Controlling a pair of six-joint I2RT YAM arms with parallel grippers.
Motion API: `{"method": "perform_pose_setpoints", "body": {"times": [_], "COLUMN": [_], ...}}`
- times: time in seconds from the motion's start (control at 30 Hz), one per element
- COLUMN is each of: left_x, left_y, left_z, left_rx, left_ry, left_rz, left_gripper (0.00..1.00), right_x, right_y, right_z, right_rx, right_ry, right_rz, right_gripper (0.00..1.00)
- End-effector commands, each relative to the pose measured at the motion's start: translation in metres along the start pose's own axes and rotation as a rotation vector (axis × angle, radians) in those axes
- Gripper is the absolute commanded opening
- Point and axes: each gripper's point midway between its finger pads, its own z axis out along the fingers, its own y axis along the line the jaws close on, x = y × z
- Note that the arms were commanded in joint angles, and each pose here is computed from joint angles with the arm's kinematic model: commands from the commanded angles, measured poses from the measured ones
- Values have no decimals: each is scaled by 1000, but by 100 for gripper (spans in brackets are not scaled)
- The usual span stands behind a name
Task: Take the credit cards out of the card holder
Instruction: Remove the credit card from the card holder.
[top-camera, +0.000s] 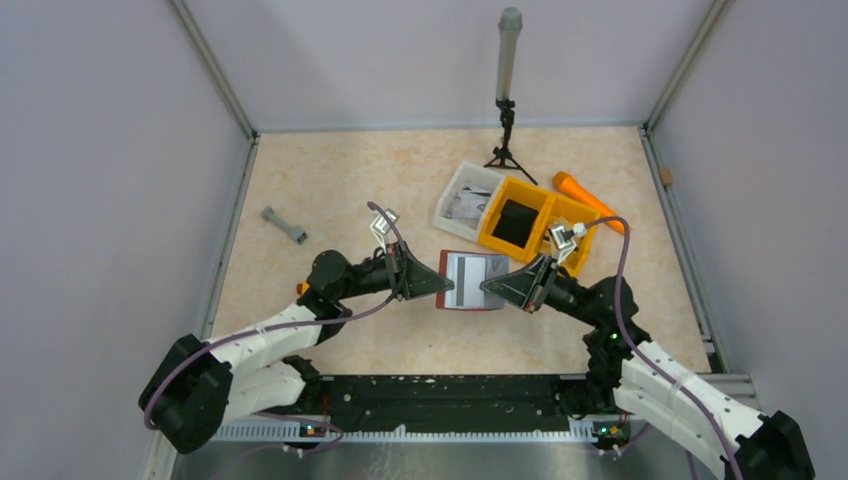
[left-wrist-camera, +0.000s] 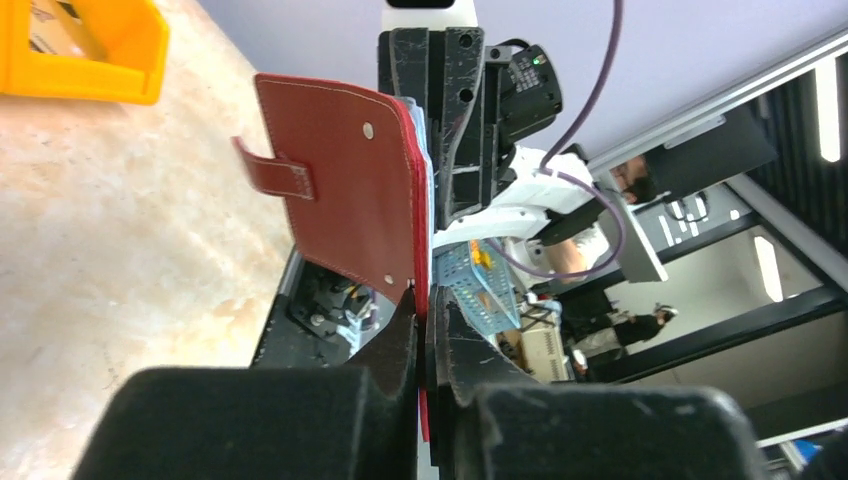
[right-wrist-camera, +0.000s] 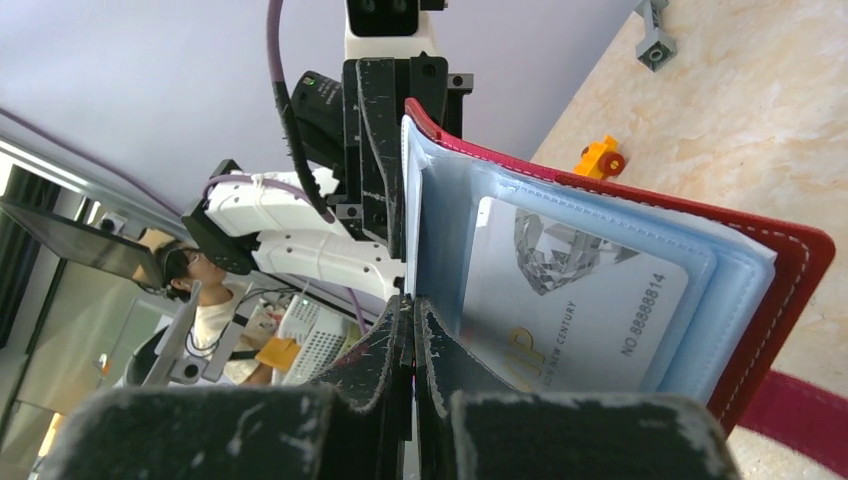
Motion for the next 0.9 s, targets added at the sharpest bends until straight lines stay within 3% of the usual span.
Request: {"method": "perform_pose_setpoints", "body": {"times": [0.0,0.07,0.1,0.43,0.67,0.7,0.77,0.87], "left_x": [-10,-10,-10,-13,-12,-11,-8,-7], "left_y": [-3,-1,-2,-10,-12,-12,-11,-11], "left_z": [4,4,4,-4,-5,-3,0,4], "left_rx": [-41,-57,-59,-49,-42,-42,-39,-33], "left_ry": [-14,-9,-12,-69,-60,-47,-26,-19], "left_rz": [91,98,102,126,124,119,110,115], "left_gripper": [4,5,0,0,0,5,25,39], "right_x": [-11,-10,-10,-9,-7,-7,-7,-4], "right_y": [18,18,18,-2,3,5,7,9], "right_z": [2,2,2,-4,-5,-4,-1,2], "right_rx": [-51,-52,-51,34,-2,-8,-17,-37], "right_ry": [-20,-16,-15,-38,-36,-32,-17,6], "right_rz": [-57,-57,-60,-68,-64,-64,-60,-50], "right_gripper": [0,0,0,0,0,0,0,0]}}
